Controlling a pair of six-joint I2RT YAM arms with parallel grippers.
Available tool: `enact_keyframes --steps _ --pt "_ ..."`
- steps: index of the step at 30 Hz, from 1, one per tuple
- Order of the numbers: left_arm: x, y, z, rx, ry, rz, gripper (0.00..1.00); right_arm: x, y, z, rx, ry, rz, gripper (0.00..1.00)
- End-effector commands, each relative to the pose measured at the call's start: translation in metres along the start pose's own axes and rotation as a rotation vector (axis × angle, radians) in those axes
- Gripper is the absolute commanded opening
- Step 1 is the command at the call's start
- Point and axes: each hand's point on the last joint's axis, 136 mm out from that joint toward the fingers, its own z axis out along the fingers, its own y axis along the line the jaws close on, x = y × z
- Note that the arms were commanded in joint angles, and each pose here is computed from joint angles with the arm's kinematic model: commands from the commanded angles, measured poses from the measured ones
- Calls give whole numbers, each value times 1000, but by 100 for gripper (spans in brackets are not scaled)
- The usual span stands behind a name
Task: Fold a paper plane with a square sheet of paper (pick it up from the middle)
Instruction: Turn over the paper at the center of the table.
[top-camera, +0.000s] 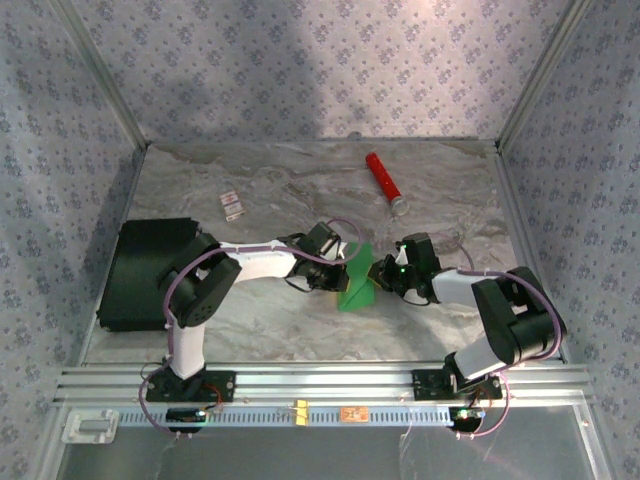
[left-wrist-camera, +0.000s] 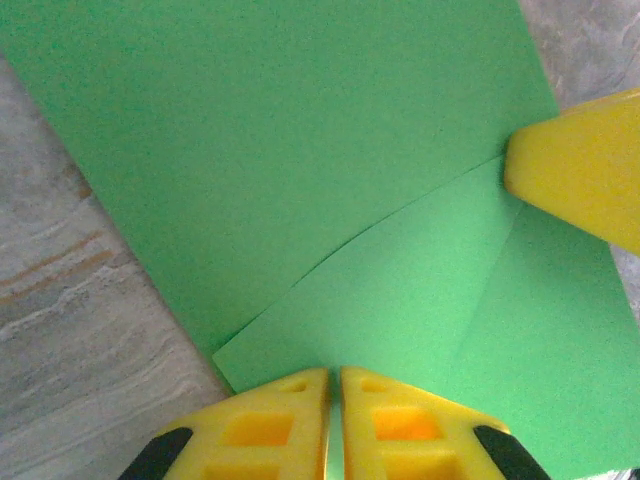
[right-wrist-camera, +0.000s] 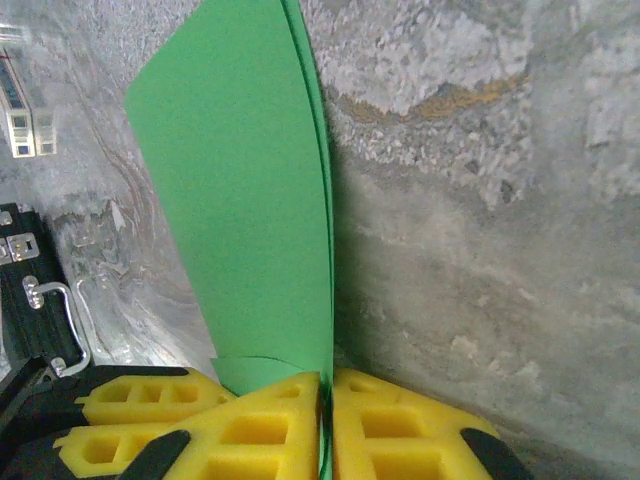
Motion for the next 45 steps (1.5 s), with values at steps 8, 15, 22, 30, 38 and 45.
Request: enact_keyframes --steps 8,15,22,30,38,45 --pt "-4 -15 -30 7 -62 -9 23 -3 11 -12 -28 0 -63 6" --pt "-10 4 -72 -31 -209 -65 30 -7 25 -53 131 -22 -259 6" --pt "-17 32 -97 -20 -333 -182 33 -20 10 -109 564 -59 -427 6" --pt "-16 53 -119 -84 -419 -235 34 -48 21 -148 1052 -193 -649 5" --pt "-6 84 -172 -195 -592 -322 38 -37 40 -117 1195 -271 -819 5" --pt "5 99 -207 -255 -684 -351 40 -8 53 -53 1143 -186 -874 6"
